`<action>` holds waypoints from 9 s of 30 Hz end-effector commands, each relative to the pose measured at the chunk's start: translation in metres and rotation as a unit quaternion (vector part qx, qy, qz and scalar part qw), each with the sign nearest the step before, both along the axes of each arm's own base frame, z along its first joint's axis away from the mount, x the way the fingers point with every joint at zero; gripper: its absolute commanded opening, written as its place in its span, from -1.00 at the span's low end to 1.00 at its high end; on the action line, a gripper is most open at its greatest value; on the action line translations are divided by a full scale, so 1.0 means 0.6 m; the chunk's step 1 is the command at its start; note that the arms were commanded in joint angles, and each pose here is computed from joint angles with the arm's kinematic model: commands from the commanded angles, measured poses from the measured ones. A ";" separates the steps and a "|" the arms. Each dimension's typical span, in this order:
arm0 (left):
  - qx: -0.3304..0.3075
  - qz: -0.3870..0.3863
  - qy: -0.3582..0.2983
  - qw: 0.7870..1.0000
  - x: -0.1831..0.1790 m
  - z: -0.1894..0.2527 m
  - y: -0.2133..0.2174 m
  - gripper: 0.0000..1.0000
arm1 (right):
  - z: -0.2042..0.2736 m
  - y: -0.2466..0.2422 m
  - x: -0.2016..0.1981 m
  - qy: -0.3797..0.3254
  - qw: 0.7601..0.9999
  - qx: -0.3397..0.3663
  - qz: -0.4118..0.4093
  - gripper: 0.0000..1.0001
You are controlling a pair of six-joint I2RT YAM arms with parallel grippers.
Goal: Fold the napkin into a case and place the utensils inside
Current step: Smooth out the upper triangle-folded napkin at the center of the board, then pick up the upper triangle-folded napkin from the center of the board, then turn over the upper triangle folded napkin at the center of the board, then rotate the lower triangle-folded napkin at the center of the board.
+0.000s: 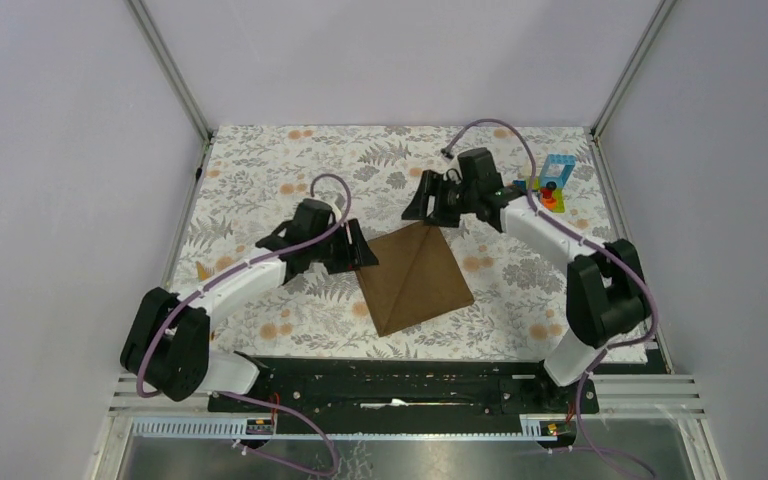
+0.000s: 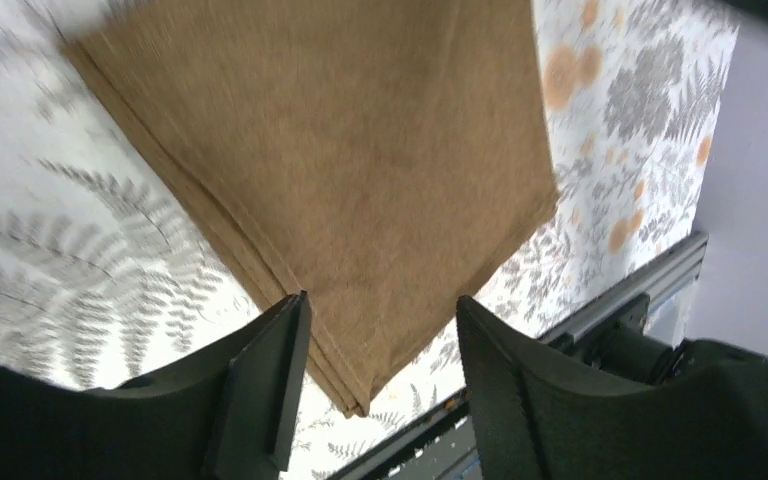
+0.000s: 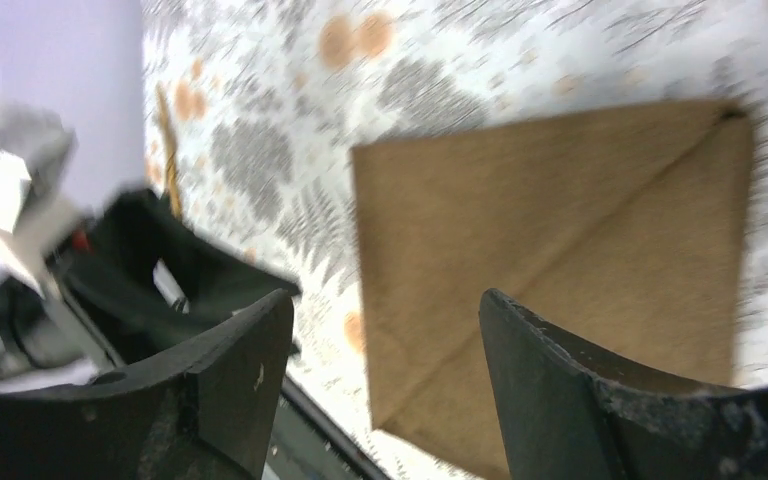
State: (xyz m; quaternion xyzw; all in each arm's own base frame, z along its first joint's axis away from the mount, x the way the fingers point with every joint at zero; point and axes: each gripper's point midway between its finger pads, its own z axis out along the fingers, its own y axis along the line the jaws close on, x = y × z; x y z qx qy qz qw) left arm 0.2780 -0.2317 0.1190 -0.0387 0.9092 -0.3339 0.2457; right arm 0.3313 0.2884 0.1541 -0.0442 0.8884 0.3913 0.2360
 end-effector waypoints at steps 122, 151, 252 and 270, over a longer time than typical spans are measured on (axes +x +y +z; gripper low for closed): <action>-0.214 0.231 0.104 0.943 -0.017 -0.121 0.077 0.89 | -0.127 0.093 -0.285 -0.081 0.922 -0.333 0.180 -1.00; -0.178 0.295 0.103 0.933 0.043 -0.191 0.072 -0.25 | -0.109 0.083 -0.282 -0.093 0.927 -0.318 0.174 -1.00; 0.080 0.069 -0.080 0.991 0.005 0.075 0.079 0.57 | -0.300 -0.071 -0.232 0.185 0.924 -0.278 0.184 -0.81; 0.094 0.139 -0.101 0.981 -0.015 0.091 0.148 0.57 | -0.073 -0.146 -0.047 -0.089 0.861 -0.501 0.025 0.73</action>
